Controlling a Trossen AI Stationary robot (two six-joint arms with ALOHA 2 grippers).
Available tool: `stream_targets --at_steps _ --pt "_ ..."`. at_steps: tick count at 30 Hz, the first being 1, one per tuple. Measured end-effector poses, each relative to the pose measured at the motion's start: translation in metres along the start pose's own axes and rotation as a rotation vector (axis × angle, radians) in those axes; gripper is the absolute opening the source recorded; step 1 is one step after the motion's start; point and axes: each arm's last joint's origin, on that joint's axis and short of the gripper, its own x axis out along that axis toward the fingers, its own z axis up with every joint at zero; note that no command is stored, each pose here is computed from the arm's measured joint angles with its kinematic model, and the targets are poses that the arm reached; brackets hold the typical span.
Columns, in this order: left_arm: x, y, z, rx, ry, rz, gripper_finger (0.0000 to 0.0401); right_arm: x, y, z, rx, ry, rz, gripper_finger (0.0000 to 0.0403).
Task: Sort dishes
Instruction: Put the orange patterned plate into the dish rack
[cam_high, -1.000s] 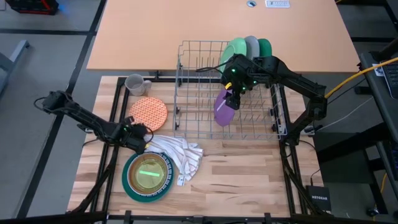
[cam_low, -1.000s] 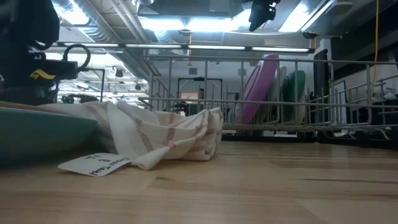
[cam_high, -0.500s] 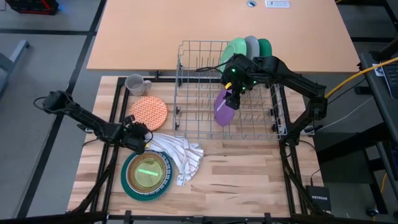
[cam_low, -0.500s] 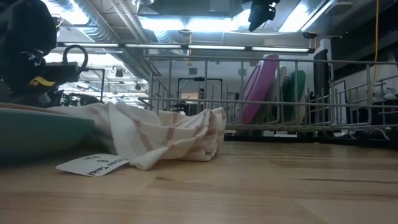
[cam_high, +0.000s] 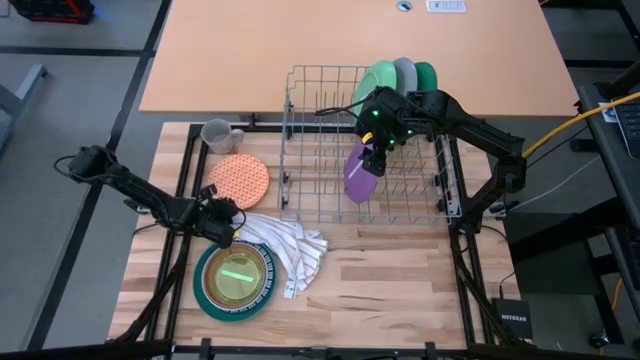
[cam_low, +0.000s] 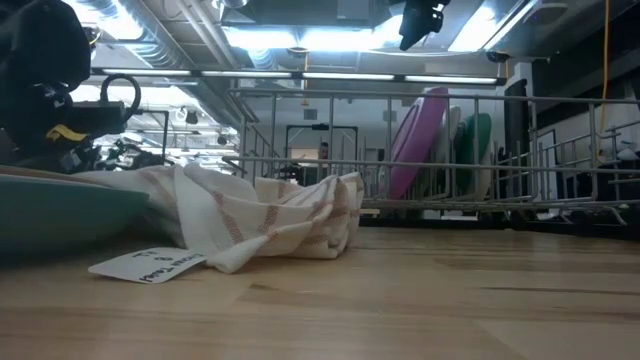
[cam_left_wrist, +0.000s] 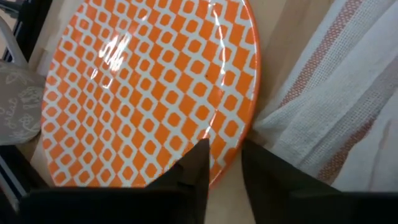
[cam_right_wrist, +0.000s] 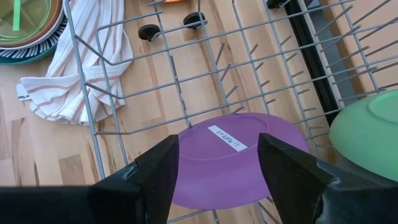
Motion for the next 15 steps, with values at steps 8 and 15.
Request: stream_targets --at_steps 8,15 --pt "0.0002 -0.0002 0.0001 -0.060 -0.003 -0.001 0.0006 0.0000 0.0000 0.0000 -0.006 0.000 0.000 0.0223" --pt "0.0002 -0.0003 0.0000 -0.123 0.000 -0.003 0.0002 0.0000 0.0000 0.0009 -0.017 -0.009 0.000 0.0223"
